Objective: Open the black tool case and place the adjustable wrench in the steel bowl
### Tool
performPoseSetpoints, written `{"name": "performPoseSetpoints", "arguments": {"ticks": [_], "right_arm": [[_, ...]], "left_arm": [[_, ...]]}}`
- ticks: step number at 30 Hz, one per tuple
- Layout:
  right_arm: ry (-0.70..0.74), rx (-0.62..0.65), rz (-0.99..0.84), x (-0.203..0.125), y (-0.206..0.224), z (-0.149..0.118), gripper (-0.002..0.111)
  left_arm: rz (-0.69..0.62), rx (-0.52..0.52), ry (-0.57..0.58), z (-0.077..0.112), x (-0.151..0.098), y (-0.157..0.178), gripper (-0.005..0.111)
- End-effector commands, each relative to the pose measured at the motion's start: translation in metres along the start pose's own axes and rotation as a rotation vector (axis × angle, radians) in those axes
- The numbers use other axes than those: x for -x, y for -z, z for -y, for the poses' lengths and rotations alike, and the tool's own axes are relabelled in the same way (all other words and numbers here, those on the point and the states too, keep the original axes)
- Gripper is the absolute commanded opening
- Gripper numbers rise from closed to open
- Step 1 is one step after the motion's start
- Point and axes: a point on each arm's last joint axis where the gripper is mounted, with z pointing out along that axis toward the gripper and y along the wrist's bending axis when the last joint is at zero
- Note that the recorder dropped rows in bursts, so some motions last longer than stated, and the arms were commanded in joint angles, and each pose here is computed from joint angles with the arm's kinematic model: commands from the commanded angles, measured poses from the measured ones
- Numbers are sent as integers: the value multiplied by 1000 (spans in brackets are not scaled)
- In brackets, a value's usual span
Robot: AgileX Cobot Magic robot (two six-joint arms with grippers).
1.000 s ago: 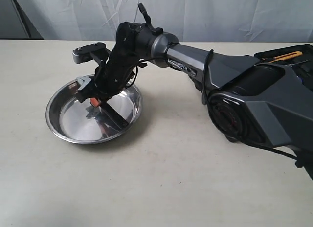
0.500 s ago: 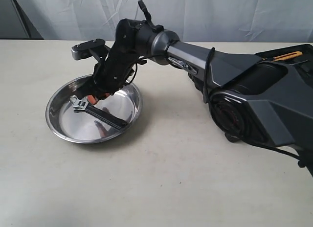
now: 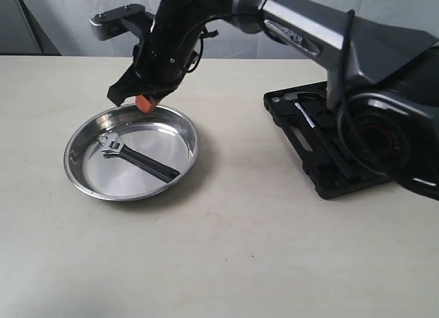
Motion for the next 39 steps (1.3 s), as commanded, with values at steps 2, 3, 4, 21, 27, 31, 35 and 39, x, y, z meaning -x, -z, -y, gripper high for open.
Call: {"name": "performPoseSetpoints", "arguments": {"ticks": [2,3,4,21,27,31,35,39], "right_arm": [[26,-62,-17,-14,51,-12,-1],[23,-79,-33,-20,60,-14,-1],[20,-106,-35,-27,69,-17,-1],[-192,-305,123,-234,219,-97,-1],[-154,-327,258,-290,276,-140,-1],[-127,-343,388,-312,297,-156,-1],[-233,-310,608,-325,299,-166,-1],[-278,-604,924,-353,258,-138,-1]], "left_arm": [[14,1,3,0,2,0,0],[14,1,3,0,2,0,0],[14,1,3,0,2,0,0],[14,1,3,0,2,0,0],[14,1,3,0,2,0,0],[14,1,3,0,2,0,0],[14,1,3,0,2,0,0],[14,1,3,0,2,0,0]]}}
